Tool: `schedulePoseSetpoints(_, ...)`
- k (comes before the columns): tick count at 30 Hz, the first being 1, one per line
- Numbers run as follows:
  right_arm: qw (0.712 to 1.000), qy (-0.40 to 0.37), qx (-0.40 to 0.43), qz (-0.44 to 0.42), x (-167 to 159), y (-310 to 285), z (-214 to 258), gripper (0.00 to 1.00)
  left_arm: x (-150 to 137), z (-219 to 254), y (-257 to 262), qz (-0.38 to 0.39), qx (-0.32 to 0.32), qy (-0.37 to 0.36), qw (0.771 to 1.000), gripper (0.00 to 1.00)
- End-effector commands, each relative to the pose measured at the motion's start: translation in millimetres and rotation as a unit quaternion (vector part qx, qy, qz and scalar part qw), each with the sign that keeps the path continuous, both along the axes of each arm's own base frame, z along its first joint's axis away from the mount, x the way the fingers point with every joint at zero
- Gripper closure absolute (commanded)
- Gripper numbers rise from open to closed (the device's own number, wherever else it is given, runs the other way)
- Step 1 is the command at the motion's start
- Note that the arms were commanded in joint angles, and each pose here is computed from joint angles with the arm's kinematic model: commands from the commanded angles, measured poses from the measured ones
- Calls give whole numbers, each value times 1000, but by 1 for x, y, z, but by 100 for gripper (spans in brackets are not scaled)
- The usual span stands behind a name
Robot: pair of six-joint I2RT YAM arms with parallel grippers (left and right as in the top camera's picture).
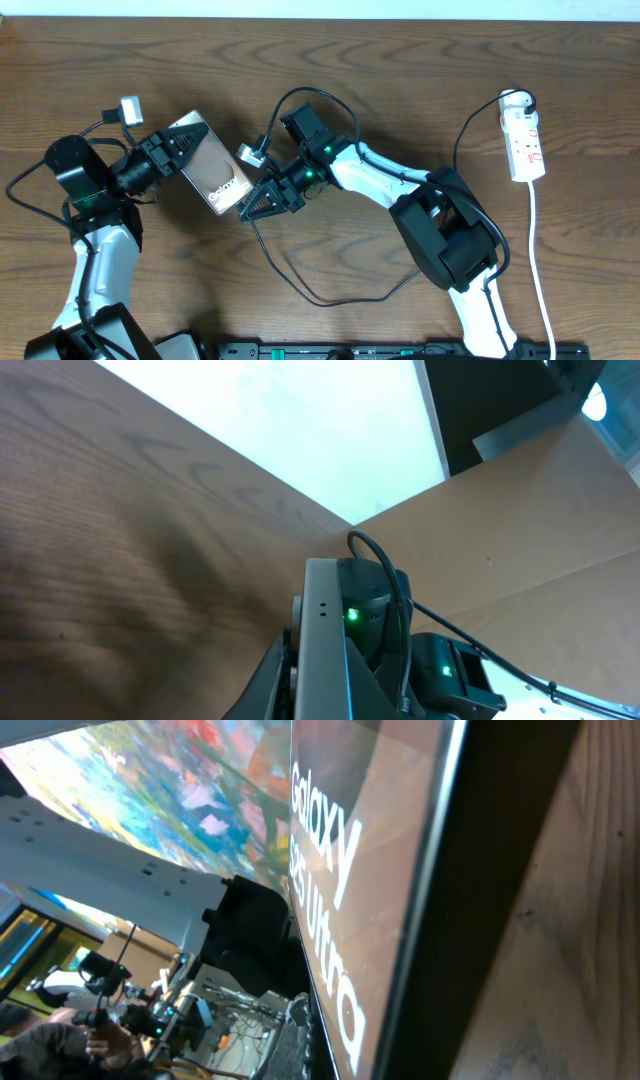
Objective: Plug charger to phone and switch on socket
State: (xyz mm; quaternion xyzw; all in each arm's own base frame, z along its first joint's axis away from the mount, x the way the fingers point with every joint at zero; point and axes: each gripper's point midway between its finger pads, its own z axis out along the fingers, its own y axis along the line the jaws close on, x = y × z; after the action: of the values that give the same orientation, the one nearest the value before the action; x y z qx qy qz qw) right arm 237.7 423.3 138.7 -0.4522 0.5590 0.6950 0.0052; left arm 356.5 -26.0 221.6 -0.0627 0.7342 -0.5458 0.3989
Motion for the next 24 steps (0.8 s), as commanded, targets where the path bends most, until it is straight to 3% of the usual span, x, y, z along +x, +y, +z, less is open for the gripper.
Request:
schedulePoseSetpoints(1, 1000, -7, 2, -10, 13, 6, 15, 99, -16, 1, -19, -62, -20, 8, 998, 93)
schedulePoseSetpoints(19, 1000, -11, 1, -11, 13, 14, 18, 98, -16, 1, -19, -62, -20, 8, 998, 93)
schedulePoseSetpoints(21, 1000, -10, 1, -11, 13, 13, 18, 91, -16, 1, -19, -62, -20, 8, 998, 93)
schedulePoseSetpoints(24, 1000, -10, 1, -11, 13, 14, 18, 62, -16, 1, -19, -62, -20, 8, 998, 93)
